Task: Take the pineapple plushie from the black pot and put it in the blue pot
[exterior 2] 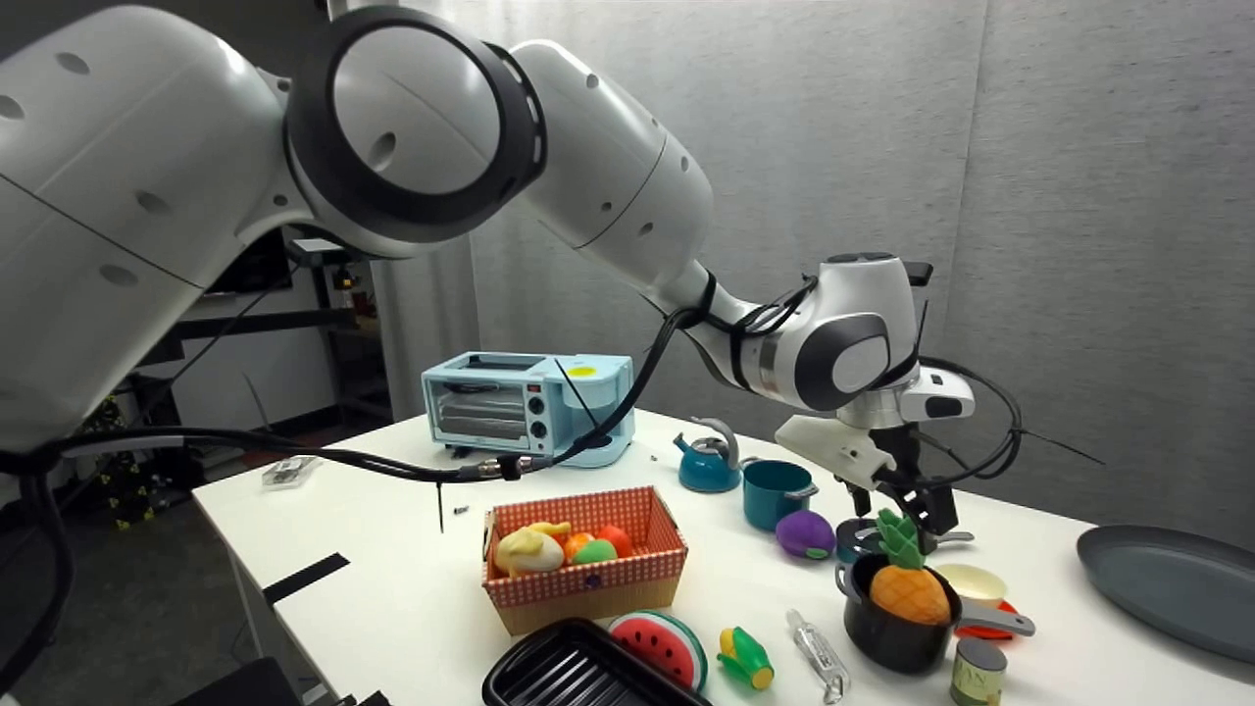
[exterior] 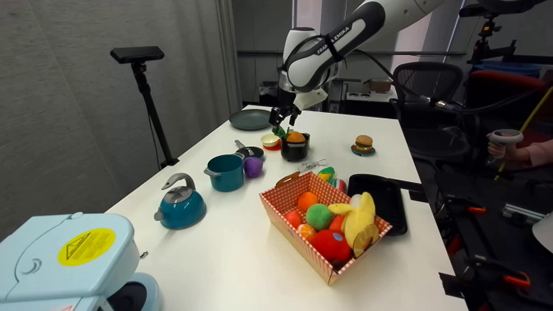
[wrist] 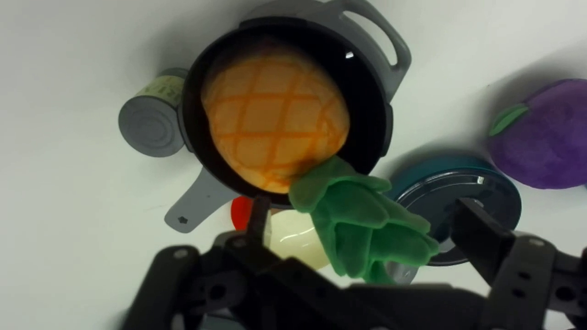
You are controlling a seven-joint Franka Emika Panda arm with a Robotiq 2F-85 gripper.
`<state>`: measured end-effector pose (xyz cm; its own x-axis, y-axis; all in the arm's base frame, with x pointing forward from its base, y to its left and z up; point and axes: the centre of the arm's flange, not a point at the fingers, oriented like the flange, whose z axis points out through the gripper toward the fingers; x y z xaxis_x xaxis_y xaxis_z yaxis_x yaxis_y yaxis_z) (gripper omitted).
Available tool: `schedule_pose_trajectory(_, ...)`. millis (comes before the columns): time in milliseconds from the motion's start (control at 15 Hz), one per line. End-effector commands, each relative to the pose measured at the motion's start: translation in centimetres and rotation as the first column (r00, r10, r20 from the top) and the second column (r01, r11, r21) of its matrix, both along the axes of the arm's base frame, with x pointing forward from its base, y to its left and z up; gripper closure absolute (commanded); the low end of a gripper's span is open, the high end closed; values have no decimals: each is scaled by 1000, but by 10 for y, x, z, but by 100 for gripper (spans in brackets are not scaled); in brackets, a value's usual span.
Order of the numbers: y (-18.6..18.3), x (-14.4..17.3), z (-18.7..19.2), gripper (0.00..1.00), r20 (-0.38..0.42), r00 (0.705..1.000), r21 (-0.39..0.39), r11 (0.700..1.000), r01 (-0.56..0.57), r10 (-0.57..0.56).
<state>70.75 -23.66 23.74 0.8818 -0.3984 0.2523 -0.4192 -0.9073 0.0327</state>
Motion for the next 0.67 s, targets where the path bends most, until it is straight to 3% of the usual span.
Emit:
schedule_pose_trajectory(0,-1,25,-7,0,24,1000,0,1000,17,-17)
schedule_pose_trajectory(267,-7,35,-10,0,33,999,-5,1000,14,-14)
schedule_pose_trajectory(333,-7,37,-11,9,37,999,-7,1000,13,-13)
schedule_pose_trajectory(400,-8,39,-11,26,40,999,-10,1000,12,-12)
schedule_pose_trajectory(600,-9,42,-14,49,45,999,-18,1000,16,-15)
